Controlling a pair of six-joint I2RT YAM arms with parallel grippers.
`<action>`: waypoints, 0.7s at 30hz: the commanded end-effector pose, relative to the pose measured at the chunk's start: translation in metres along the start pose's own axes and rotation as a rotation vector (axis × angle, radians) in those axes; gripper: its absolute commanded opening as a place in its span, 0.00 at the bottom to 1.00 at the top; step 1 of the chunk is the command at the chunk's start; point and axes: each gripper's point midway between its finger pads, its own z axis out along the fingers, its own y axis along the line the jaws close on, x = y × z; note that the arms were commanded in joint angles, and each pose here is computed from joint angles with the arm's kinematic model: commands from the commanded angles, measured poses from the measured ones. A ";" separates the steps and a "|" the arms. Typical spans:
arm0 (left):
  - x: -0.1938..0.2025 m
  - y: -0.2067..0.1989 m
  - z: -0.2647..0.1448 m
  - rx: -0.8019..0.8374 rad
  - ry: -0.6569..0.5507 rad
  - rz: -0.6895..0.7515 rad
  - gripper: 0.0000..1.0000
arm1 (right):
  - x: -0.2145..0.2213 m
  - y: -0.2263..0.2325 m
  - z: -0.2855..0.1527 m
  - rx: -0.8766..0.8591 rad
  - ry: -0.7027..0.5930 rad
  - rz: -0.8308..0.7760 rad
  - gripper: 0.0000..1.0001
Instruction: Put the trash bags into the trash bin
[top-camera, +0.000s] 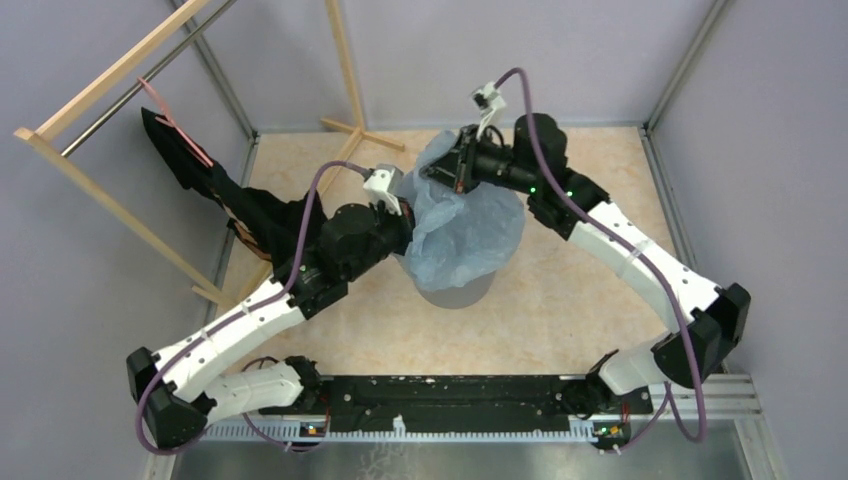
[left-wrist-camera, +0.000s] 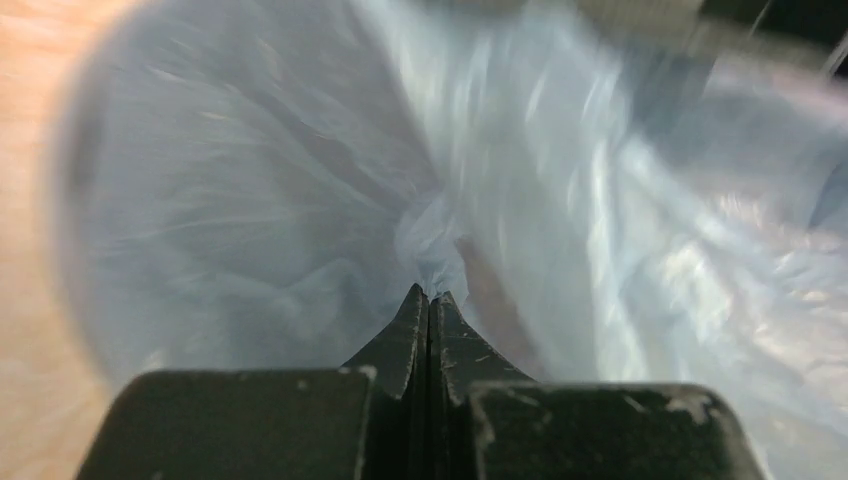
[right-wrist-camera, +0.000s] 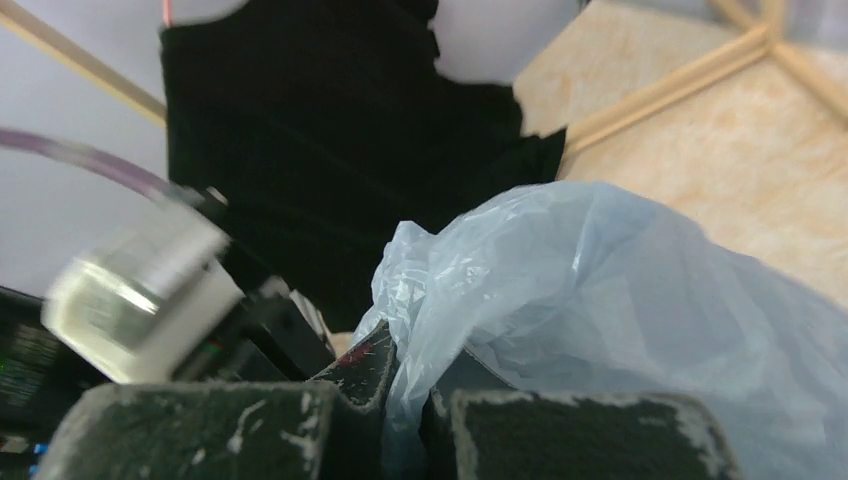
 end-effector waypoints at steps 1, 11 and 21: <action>-0.050 0.036 -0.025 -0.204 -0.137 0.131 0.00 | 0.003 0.024 0.017 -0.072 -0.042 -0.071 0.00; -0.108 0.038 -0.024 -0.245 -0.238 0.110 0.00 | 0.019 -0.045 -0.018 0.316 0.063 -0.308 0.01; -0.149 0.017 -0.019 -0.185 -0.316 0.149 0.00 | -0.017 -0.022 -0.077 0.422 0.093 -0.247 0.83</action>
